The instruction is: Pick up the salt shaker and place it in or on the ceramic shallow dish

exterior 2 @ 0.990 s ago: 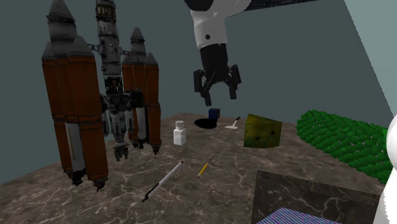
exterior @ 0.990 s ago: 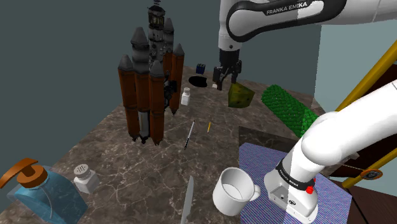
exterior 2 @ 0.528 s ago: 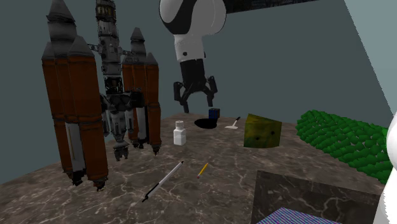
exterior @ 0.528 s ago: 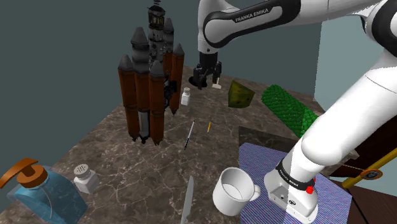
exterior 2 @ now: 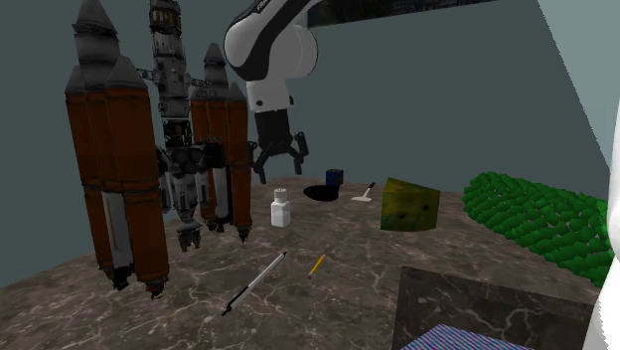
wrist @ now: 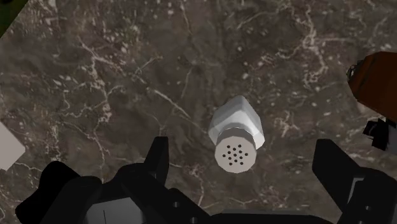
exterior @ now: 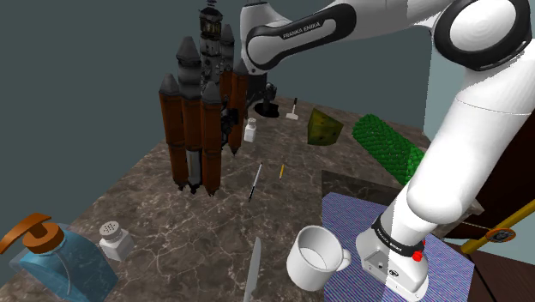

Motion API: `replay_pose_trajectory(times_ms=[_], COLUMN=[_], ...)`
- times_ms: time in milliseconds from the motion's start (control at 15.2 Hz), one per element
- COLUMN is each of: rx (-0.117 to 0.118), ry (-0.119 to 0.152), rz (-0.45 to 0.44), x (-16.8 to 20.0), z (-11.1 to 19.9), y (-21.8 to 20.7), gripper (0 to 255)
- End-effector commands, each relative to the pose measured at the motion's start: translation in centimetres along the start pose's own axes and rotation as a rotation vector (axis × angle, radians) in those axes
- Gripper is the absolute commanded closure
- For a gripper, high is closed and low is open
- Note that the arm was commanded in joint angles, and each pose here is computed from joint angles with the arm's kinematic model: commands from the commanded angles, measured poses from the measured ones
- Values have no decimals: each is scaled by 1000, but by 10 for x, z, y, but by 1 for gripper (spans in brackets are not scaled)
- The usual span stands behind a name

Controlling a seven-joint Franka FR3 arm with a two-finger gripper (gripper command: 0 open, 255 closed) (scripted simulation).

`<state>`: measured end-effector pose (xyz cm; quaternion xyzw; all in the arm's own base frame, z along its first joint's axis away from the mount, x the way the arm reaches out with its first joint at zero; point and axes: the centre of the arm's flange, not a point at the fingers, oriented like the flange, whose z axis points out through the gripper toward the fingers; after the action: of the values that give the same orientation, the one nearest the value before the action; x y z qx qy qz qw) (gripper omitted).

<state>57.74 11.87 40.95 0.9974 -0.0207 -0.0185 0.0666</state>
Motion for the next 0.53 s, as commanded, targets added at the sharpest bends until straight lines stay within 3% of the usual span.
replay_pose_trajectory(times_ms=[0, 462], rx=[0, 0], ry=[4, 4], rz=[1, 1], x=[5, 5], z=[10, 39], y=[-3, -3], gripper=[0, 0])
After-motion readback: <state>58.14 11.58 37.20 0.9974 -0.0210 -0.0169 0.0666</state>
